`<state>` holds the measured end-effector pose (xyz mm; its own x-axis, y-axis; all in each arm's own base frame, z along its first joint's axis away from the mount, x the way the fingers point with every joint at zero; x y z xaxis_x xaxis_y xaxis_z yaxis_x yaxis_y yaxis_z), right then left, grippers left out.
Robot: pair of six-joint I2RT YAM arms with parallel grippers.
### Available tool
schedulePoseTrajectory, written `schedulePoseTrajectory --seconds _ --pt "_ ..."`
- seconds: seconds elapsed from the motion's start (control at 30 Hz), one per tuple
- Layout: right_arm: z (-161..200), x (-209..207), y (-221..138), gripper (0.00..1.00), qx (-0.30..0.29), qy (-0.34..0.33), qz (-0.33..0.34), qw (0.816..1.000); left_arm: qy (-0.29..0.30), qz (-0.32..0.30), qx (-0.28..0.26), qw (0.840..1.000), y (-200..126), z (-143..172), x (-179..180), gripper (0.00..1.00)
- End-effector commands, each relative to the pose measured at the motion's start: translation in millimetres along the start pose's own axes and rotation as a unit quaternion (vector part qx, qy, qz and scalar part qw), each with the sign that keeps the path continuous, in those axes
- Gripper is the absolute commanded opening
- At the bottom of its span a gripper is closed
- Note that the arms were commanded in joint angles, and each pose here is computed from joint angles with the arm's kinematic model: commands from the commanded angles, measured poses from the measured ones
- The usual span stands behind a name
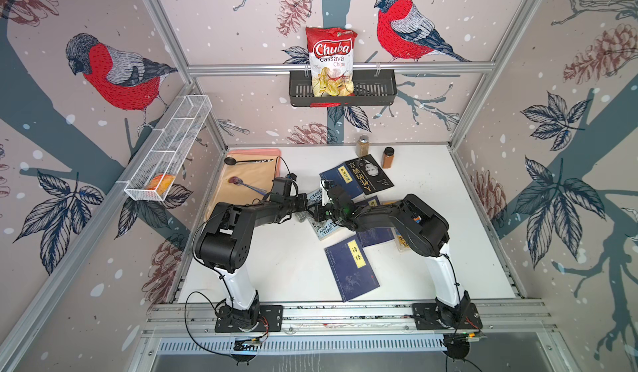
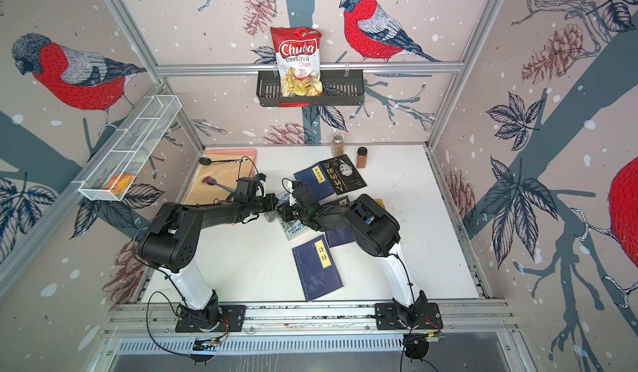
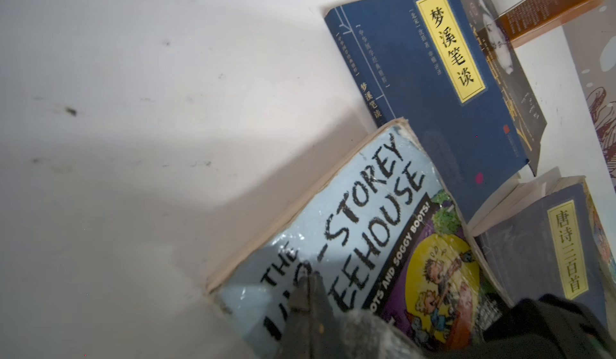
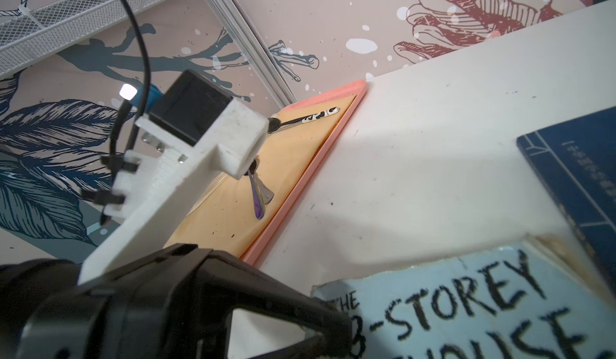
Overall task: Wipe the cover of the book
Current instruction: Wipe the dirt from the cover of the book.
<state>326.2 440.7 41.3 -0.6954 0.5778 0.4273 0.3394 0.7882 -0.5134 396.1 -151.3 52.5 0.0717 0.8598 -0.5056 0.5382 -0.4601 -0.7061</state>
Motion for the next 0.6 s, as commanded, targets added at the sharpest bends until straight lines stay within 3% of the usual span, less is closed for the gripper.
schedulePoseTrajectory --seconds 0.0,0.17,0.57 --pt "79.6 -38.3 -13.6 0.1 0.145 0.036 0.091 0.985 -0.017 -0.061 0.041 0.997 -0.1 9.0 21.7 0.0" --pt "80.0 -36.4 -12.2 0.1 0.145 0.034 0.088 0.985 -0.011 -0.066 0.036 0.997 8.7 -9.4 19.1 0.0" --pt "49.7 -54.7 26.7 0.1 0.117 0.034 0.077 0.99 -0.017 -0.047 0.056 0.997 11.0 10.2 20.8 0.0"
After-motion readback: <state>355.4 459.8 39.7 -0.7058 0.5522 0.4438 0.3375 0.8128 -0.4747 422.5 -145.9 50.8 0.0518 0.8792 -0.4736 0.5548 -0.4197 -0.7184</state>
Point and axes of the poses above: each gripper's point midway between its finger pads, its own y axis out along the fingers, its own x axis along the line the jaws close on, z = x × y, the point moved 2 cm from there along -y, back along the fingers, and after that the axes turned 6 degrees about -y, right-handed, at the moved point
